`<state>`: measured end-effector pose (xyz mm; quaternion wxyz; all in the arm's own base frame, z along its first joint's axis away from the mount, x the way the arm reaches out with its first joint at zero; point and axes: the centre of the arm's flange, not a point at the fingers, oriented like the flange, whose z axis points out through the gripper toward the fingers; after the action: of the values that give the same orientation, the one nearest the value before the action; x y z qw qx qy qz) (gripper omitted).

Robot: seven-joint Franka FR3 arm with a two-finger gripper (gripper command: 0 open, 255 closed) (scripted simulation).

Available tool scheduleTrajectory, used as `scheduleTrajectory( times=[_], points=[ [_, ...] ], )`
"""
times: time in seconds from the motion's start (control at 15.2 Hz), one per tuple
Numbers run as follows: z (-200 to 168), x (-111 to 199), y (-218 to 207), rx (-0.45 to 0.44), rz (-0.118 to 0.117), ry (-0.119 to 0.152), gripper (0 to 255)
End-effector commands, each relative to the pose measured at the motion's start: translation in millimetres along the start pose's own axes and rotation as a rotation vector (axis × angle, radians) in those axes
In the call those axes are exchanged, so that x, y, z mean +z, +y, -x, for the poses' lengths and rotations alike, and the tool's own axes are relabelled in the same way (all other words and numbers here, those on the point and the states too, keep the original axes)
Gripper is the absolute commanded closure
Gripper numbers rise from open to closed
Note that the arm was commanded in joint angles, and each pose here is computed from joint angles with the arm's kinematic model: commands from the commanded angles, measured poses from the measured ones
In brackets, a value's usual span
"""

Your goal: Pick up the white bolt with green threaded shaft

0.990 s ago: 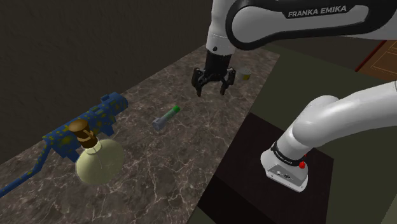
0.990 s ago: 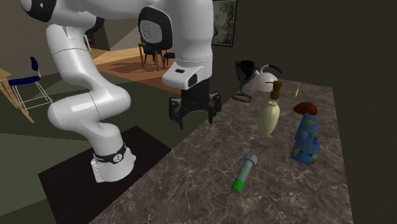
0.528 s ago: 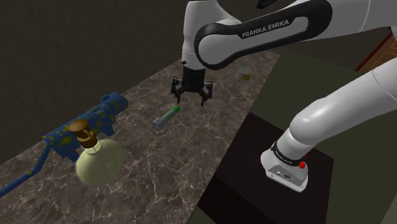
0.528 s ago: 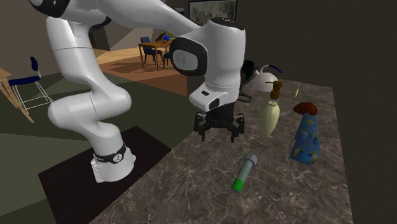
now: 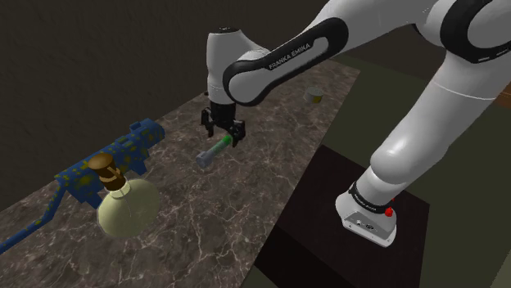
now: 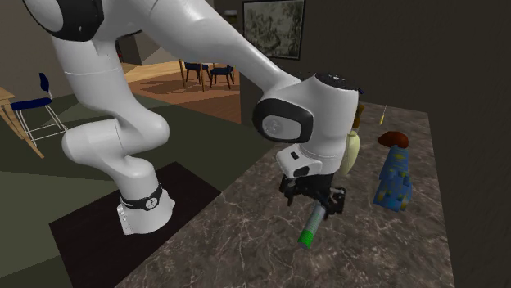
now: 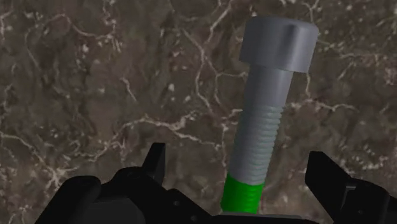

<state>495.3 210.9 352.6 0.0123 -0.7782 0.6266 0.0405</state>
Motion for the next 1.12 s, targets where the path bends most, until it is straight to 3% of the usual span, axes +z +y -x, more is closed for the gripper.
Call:
scheduleTrajectory(
  times=[0.0,0.66,0.73,1.06],
  points=[
    [-1.5,17.9,-19.2,0.107,0.000,0.002,0],
    [-4.7,57.8,-20.5,0.107,0.000,0.002,0],
    [-4.8,58.2,-20.5,0.107,0.000,0.002,255],
    [-3.2,57.3,-22.1,0.107,0.000,0.002,255]
  ],
)
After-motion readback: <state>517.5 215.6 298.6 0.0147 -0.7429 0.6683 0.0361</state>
